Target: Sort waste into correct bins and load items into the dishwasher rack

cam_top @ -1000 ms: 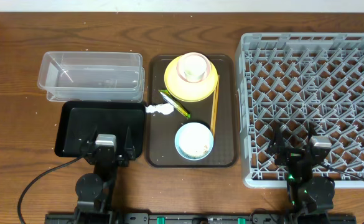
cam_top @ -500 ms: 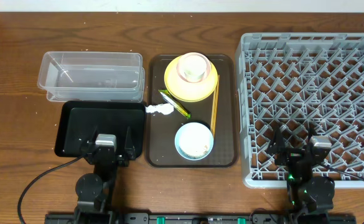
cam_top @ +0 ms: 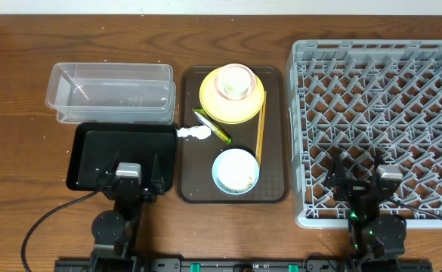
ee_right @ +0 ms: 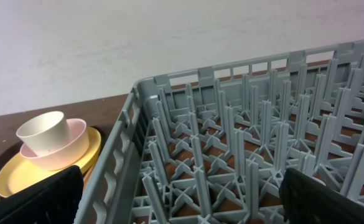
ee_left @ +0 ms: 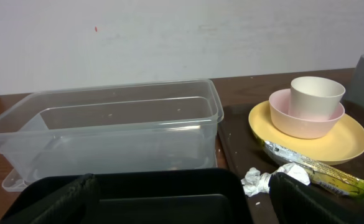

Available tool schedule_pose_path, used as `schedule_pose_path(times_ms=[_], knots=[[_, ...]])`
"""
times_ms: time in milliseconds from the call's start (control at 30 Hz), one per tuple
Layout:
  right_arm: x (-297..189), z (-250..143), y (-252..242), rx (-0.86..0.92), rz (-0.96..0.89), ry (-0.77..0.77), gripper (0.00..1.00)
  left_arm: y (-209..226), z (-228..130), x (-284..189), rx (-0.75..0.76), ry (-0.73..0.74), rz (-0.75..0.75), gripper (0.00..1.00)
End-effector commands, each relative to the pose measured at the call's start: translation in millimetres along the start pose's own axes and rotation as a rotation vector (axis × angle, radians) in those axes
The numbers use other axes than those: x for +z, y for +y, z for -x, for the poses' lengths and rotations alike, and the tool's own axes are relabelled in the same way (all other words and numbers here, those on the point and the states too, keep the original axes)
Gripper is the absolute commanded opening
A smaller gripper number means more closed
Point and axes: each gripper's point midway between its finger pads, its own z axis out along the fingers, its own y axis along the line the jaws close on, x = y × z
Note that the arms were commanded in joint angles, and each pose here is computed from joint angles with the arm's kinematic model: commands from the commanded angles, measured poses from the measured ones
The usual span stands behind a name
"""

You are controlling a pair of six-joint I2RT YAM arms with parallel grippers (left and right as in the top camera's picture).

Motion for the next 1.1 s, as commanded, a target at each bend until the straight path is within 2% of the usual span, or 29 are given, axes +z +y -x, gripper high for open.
schedule_pose_path(times_ms=[0, 300, 400, 500, 700, 833, 1067], knots=[[0.0, -1.4, 0.3, -0.007, 0.0, 0.004, 0.99, 4.3, -16.7, 0.4, 0.01, 0.054, 0.028, 0.9], [-0.1, 5.0, 4.9, -0.003, 0.024, -0.021, 0.99, 4.3, -16.6, 0.4, 0.01, 0.054, 0.028, 0.9], [-2.2, 10.2, 25.4, 0.012, 0.139, -0.029, 0.99, 4.3, -16.7, 0.4, 0.01, 0.054, 0.028, 0.9], [-8.0, 17.3, 31.8, 0.011, 0.161, 0.006, 0.99, 4.3, -16.7, 0.4, 0.01, 0.054, 0.028, 0.9], [-23.2, 61.1, 32.4, 0.003, 0.089, 0.107, 0.99, 4.3, -16.6, 0.4, 0.01, 0.054, 0.028, 0.9], [-13.8, 94.7, 55.3, 0.009, 0.131, 0.254, 0.99, 4.3, -16.6, 0.4, 0.01, 0.054, 0.028, 0.9], [10.2, 109.9, 114.5, 0.071, 0.272, 0.778, 0.99, 4.3, -16.6, 0.4, 0.01, 0.054, 0.028, 0.9]])
